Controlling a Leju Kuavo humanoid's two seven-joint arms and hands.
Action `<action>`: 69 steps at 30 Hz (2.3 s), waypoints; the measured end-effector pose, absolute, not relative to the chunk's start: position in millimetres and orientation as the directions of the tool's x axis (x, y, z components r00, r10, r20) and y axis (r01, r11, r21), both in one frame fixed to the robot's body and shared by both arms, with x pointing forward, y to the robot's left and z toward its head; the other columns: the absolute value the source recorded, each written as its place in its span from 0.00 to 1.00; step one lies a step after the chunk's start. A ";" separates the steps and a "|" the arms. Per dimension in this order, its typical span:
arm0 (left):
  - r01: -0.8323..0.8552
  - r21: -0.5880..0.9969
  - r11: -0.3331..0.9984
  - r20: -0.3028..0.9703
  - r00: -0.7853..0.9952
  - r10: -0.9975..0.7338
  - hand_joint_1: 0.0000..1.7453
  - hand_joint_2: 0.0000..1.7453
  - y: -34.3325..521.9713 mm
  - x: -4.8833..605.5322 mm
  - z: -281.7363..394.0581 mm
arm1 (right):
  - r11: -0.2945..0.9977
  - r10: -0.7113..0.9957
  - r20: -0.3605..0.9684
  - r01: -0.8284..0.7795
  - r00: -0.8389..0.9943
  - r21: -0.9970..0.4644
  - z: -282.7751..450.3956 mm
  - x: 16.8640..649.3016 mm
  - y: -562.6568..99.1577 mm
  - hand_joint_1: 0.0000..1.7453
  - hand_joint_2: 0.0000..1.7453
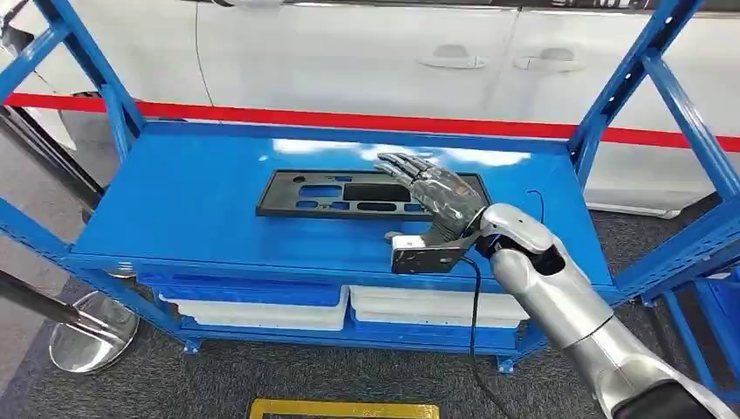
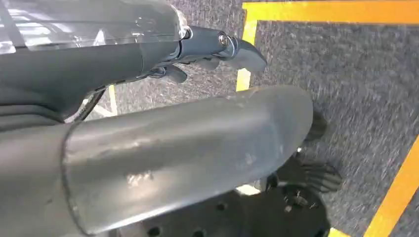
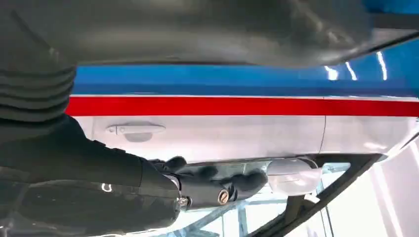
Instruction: Take the parts from the cabinet and place them on the table.
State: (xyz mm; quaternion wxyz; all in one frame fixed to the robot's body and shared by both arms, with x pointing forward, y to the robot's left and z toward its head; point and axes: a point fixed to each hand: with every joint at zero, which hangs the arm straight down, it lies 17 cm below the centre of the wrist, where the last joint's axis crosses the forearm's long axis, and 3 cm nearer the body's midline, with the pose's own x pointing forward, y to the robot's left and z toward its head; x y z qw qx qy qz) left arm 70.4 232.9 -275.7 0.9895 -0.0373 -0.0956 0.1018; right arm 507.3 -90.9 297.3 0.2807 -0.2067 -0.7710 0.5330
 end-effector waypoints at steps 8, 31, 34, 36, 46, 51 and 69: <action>-0.212 -0.072 0.975 0.188 0.957 0.222 0.00 0.00 239.7 72.2 -276.5 | 0.296 0.603 0.265 -0.097 -0.753 -0.950 269.6 501.4 -81.6 0.00 1.00; -0.247 -0.072 0.966 0.186 0.949 0.257 0.00 0.00 242.1 72.9 -276.6 | 0.224 0.586 0.254 -0.147 -0.770 -0.963 246.6 494.2 -60.7 0.00 1.00; -0.248 -0.072 0.966 0.185 0.948 0.257 0.00 0.00 242.2 72.9 -276.6 | 0.224 0.586 0.254 -0.148 -0.769 -0.963 246.5 494.3 -60.8 0.00 1.00; -0.248 -0.072 0.966 0.185 0.948 0.257 0.00 0.00 242.2 72.8 -276.7 | 0.224 0.586 0.254 -0.148 -0.769 -0.963 246.5 494.3 -60.8 0.00 1.00; -0.248 -0.067 0.966 0.189 0.948 0.257 0.00 0.00 243.2 73.6 -276.7 | 0.199 0.574 0.265 -0.182 -0.774 -0.963 233.5 487.9 -54.5 0.00 1.00; -0.230 -0.072 0.971 0.203 0.949 0.240 0.00 0.00 242.0 77.9 -275.8 | 0.175 0.589 0.266 -0.201 -0.763 -0.964 217.9 486.4 -51.4 0.00 1.00; -0.163 -0.087 0.983 0.258 0.949 0.180 0.00 0.00 234.7 99.1 -271.2 | 0.056 0.826 0.147 -0.179 -0.544 -0.982 149.4 563.4 -135.8 0.00 1.00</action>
